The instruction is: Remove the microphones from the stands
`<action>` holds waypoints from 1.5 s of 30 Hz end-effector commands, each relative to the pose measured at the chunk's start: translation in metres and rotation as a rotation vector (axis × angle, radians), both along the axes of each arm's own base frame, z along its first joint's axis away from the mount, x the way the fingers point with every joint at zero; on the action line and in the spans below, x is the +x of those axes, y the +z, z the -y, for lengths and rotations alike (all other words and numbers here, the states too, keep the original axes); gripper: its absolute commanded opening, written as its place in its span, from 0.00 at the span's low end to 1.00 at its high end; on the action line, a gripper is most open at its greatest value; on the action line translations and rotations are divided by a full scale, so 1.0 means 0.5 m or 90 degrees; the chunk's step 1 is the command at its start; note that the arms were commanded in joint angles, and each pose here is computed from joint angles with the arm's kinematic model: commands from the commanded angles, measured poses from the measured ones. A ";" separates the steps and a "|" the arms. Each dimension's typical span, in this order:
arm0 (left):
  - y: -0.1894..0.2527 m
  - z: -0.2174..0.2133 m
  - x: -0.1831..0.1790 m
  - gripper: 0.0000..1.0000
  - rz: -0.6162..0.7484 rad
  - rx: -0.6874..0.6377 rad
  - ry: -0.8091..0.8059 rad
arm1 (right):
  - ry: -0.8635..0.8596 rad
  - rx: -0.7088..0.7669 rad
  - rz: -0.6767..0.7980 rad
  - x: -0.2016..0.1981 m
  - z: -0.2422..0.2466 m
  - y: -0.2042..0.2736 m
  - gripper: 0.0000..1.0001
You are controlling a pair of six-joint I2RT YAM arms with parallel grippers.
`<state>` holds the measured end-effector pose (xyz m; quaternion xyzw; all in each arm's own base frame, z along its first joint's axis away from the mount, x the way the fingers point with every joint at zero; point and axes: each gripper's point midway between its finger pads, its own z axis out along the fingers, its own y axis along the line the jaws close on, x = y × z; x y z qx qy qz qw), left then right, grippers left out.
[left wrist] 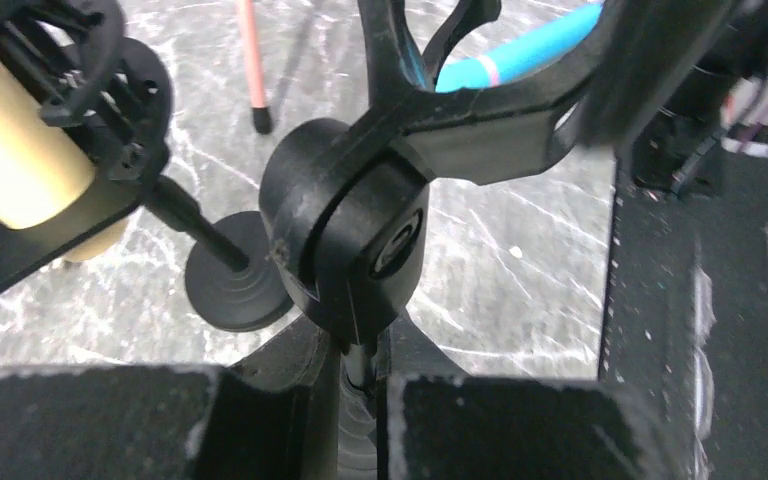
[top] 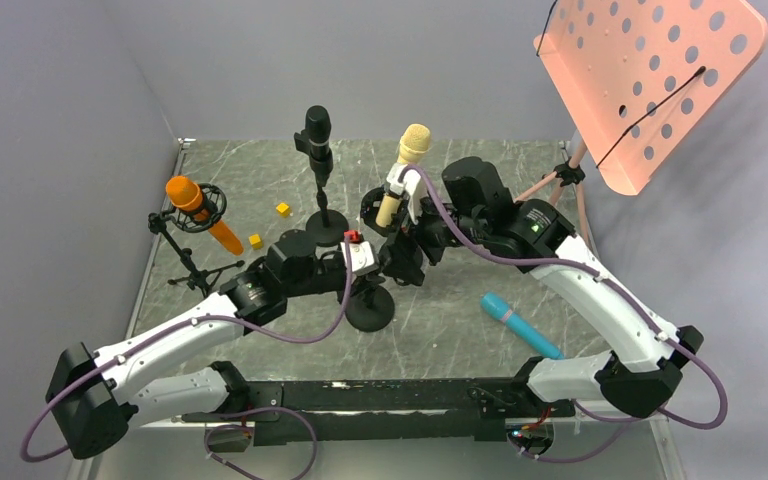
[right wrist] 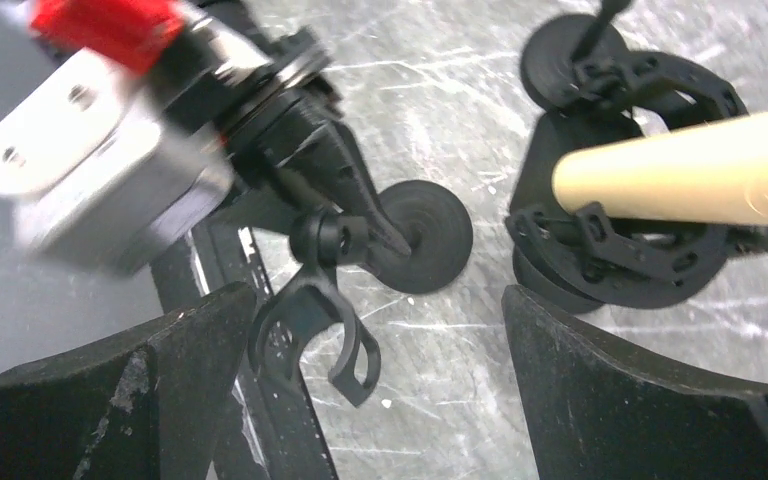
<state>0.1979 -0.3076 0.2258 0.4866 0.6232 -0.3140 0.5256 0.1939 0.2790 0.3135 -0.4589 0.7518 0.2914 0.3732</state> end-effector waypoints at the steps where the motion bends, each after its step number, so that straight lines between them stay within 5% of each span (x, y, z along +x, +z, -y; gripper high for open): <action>1: 0.058 0.002 -0.085 0.00 0.041 -0.042 -0.218 | 0.159 0.056 0.072 -0.066 0.001 0.066 1.00; 5: 0.044 -0.006 -0.087 0.00 0.034 -0.034 -0.256 | 0.237 0.068 0.078 -0.099 -0.001 0.042 1.00; 19: 0.055 0.021 -0.022 0.02 0.043 -0.035 -0.193 | 0.192 0.110 -0.012 -0.087 -0.041 0.007 0.93; 21: 0.061 0.021 -0.020 0.15 0.046 -0.037 -0.190 | 0.139 0.104 -0.030 -0.062 -0.046 -0.003 0.85; 25: 0.071 0.000 0.003 0.58 0.051 -0.022 -0.119 | 0.009 0.074 -0.045 -0.005 -0.037 -0.036 0.66; 30: 0.042 -0.089 0.011 0.82 0.127 0.012 0.002 | -0.029 0.059 -0.039 0.006 -0.021 -0.042 0.53; 36: -0.025 -0.110 -0.024 0.61 0.347 0.077 0.004 | -0.054 0.082 -0.071 0.008 -0.031 -0.036 0.45; 45: -0.037 -0.076 -0.016 0.33 0.451 0.064 0.030 | -0.059 0.095 -0.080 0.012 -0.041 -0.026 0.44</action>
